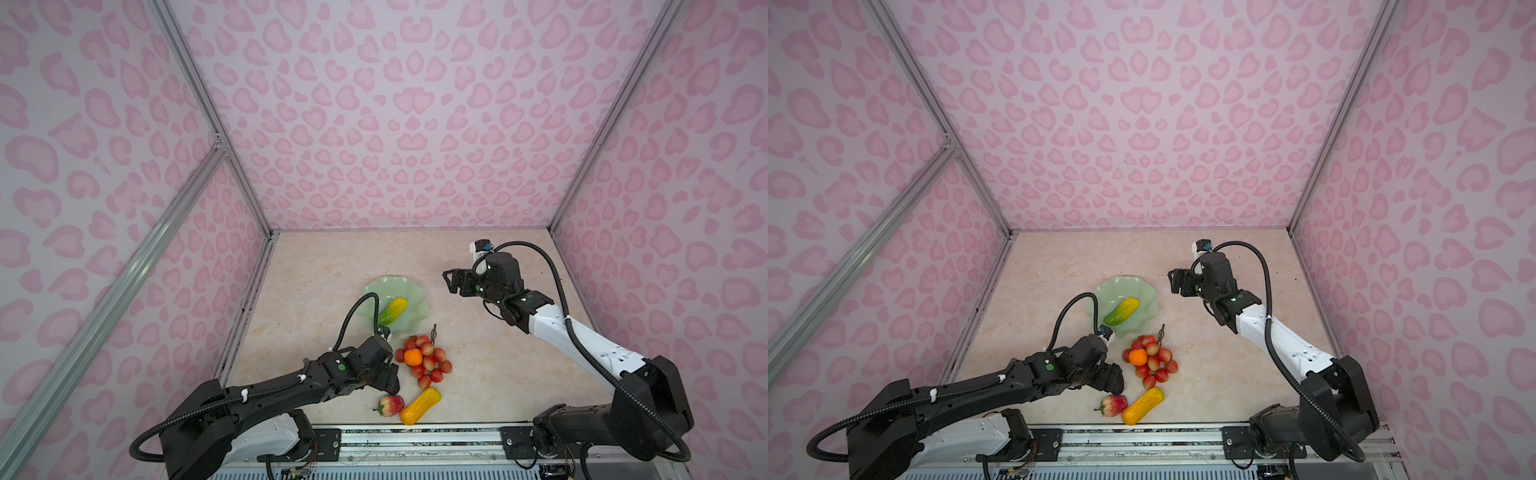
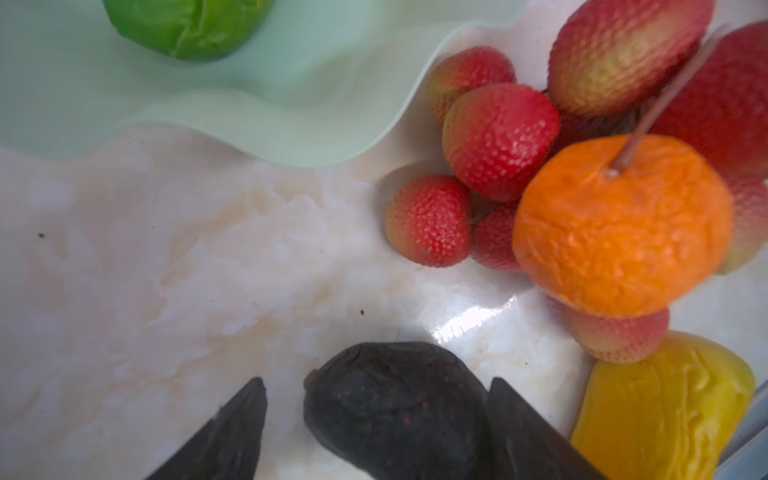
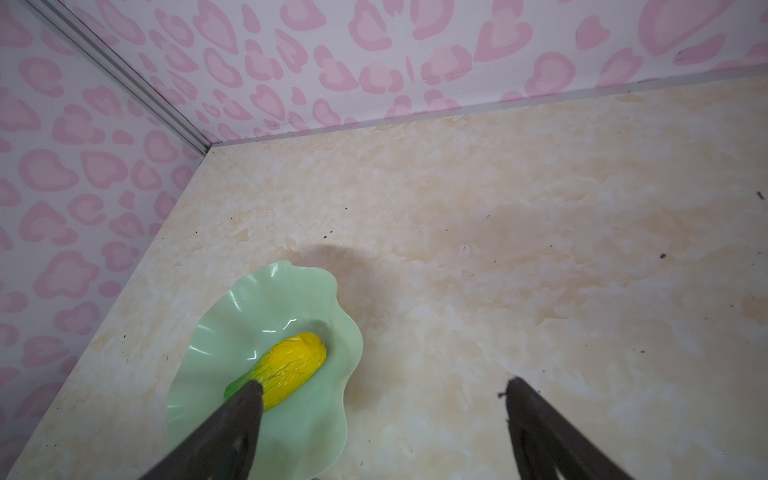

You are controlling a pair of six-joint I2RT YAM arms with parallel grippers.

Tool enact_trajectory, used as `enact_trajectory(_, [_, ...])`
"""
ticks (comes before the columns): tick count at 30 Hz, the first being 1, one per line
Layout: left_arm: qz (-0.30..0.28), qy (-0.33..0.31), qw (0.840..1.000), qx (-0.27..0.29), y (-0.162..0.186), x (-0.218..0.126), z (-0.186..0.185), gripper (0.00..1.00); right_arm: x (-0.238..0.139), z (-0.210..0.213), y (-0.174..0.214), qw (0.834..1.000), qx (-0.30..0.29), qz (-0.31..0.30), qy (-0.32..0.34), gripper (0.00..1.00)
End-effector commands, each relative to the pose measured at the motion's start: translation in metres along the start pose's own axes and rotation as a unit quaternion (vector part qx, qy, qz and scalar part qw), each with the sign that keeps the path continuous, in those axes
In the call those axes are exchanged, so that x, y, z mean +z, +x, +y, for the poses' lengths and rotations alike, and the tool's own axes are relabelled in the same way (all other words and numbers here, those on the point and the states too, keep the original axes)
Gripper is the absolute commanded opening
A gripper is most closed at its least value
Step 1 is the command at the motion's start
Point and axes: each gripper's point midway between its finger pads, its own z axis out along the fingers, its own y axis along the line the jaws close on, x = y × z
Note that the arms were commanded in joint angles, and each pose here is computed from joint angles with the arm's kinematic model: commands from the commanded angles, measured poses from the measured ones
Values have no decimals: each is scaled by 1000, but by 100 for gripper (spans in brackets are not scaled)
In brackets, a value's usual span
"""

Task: Place and organize the fake fruits in the fruit bowl
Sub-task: 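Reach the left gripper to the dark avocado and grasp it while the right arm withdraws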

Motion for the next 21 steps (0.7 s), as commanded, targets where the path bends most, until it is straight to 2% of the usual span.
enact_trajectory(1, [10, 5, 999, -48, 3, 6, -4, 85, 1, 1, 0, 1000, -5, 0, -3, 91])
enact_trajectory(8, [33, 13, 996, -77, 0, 25, -16, 85, -1, -2, 0, 1000, -10, -1, 5, 90])
enact_trajectory(12, [32, 2, 996, -81, -5, 29, -16, 65, -3, -4, 0, 1000, -11, -2, 7, 90])
enact_trajectory(15, [13, -13, 997, -78, -12, 20, -10, 52, -4, -5, 0, 1000, -10, -2, 8, 90])
enact_trajectory(21, [-56, -25, 995, -80, -33, -23, 9, 45, -1, -6, 1, 1000, -4, -2, 4, 90])
